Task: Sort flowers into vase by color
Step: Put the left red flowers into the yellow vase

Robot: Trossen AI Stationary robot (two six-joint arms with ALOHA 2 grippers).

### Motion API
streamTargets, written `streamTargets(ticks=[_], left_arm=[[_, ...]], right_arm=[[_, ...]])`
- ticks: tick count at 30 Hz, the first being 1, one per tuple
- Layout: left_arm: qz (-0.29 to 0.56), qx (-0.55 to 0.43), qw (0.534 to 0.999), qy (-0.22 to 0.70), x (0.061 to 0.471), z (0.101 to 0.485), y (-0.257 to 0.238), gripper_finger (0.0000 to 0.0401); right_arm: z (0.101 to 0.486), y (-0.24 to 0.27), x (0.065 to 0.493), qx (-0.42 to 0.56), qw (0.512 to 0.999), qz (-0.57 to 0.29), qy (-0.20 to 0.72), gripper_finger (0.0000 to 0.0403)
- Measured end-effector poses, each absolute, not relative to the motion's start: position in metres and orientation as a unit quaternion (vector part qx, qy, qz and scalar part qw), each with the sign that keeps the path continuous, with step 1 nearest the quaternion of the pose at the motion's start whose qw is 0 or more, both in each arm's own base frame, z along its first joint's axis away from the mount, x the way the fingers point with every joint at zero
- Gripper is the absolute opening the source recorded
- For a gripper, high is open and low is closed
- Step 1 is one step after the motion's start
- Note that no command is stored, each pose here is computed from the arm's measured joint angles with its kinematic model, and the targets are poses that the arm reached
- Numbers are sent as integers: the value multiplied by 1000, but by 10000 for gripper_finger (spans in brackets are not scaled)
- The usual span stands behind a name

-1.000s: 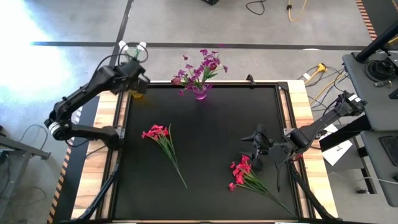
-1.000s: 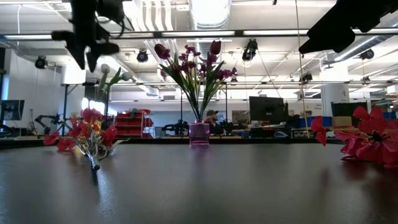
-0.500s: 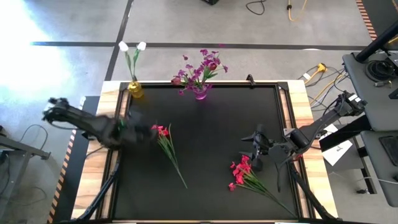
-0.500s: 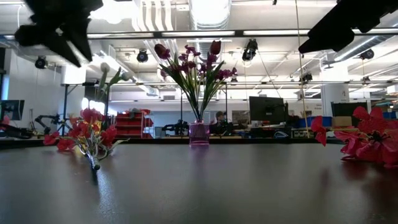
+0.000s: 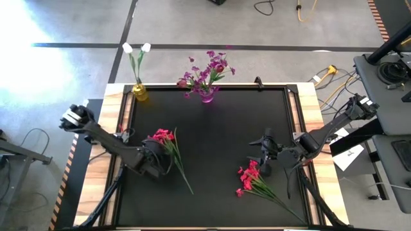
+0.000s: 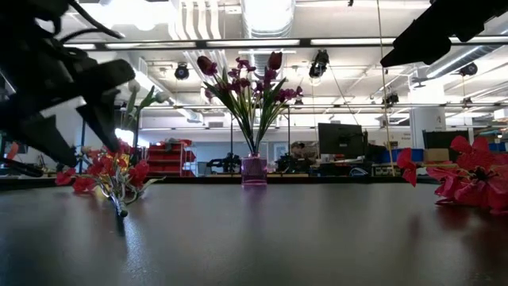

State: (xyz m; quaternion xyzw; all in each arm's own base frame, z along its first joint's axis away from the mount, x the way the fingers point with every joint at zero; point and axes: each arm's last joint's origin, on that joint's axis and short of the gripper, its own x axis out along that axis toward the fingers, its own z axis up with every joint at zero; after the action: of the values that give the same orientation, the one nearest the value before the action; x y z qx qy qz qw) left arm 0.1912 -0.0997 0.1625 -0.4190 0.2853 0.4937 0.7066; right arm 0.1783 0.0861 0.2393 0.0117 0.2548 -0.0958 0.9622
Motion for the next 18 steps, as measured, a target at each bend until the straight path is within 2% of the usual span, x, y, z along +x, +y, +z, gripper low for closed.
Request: streamTargets(ticks=[6, 14, 18], left_arm=[[519, -432, 687, 269, 207, 143, -100, 307], [556, -452, 655, 241, 224, 123, -84, 281], [560, -450, 656, 231, 235, 117, -75, 259]], right_arm=[[239, 86, 178, 14, 962, -96, 255, 270], [239, 86, 178, 13, 962, -97, 256, 270], [238, 86, 177, 9, 960, -98, 262, 270]])
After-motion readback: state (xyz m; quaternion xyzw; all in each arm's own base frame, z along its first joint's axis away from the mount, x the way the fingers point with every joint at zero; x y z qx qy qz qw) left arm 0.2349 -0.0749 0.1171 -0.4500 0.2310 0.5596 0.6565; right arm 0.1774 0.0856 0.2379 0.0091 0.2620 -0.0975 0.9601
